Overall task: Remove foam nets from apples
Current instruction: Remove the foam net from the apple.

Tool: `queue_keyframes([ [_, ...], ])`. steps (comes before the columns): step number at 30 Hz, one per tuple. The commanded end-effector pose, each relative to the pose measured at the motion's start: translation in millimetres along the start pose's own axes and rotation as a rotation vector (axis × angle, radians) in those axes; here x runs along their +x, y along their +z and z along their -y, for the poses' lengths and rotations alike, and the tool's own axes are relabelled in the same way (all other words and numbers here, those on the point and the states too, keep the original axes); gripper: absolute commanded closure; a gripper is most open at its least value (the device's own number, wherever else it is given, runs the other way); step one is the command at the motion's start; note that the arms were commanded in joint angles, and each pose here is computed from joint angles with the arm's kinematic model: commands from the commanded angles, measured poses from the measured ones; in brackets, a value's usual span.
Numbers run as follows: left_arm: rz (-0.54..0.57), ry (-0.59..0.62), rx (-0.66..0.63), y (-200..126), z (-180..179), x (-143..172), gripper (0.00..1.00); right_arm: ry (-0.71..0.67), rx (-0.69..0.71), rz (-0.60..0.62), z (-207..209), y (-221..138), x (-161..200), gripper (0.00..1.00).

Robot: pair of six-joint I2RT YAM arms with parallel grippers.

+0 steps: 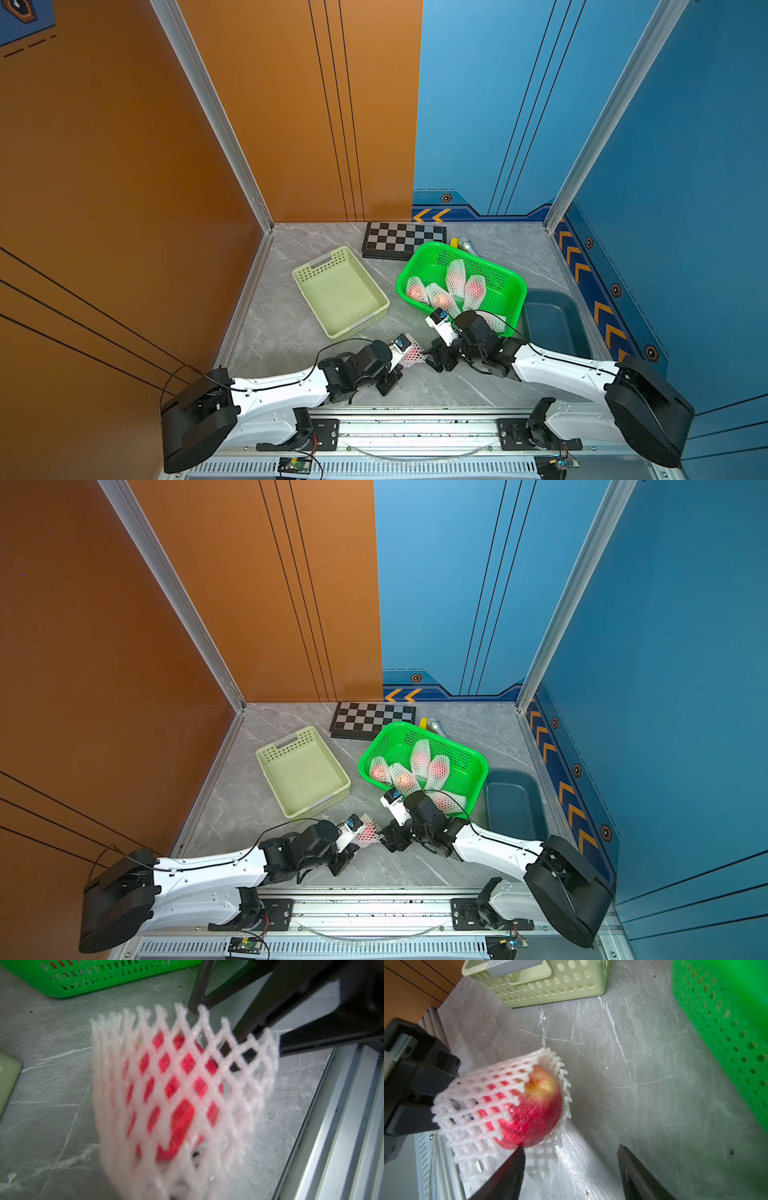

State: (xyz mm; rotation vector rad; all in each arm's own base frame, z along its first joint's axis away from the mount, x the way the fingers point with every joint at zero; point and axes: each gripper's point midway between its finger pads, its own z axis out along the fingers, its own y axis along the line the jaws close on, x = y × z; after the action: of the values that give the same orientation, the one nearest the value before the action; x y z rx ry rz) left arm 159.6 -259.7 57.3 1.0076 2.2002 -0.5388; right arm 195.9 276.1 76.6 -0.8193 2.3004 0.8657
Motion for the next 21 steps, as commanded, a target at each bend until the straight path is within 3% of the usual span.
queue_keyframes([
  [1,0.016,-0.002,0.030,-1,4,-9,1.00,-0.048,-0.033,0.054,-13,1,-16,0.27],
  [13,0.026,-0.008,0.038,-3,4,-10,1.00,-0.088,-0.110,0.053,-32,21,-24,0.26],
  [21,0.044,-0.020,0.065,-6,7,-12,1.00,-0.119,-0.146,0.135,-35,28,-36,0.21],
])
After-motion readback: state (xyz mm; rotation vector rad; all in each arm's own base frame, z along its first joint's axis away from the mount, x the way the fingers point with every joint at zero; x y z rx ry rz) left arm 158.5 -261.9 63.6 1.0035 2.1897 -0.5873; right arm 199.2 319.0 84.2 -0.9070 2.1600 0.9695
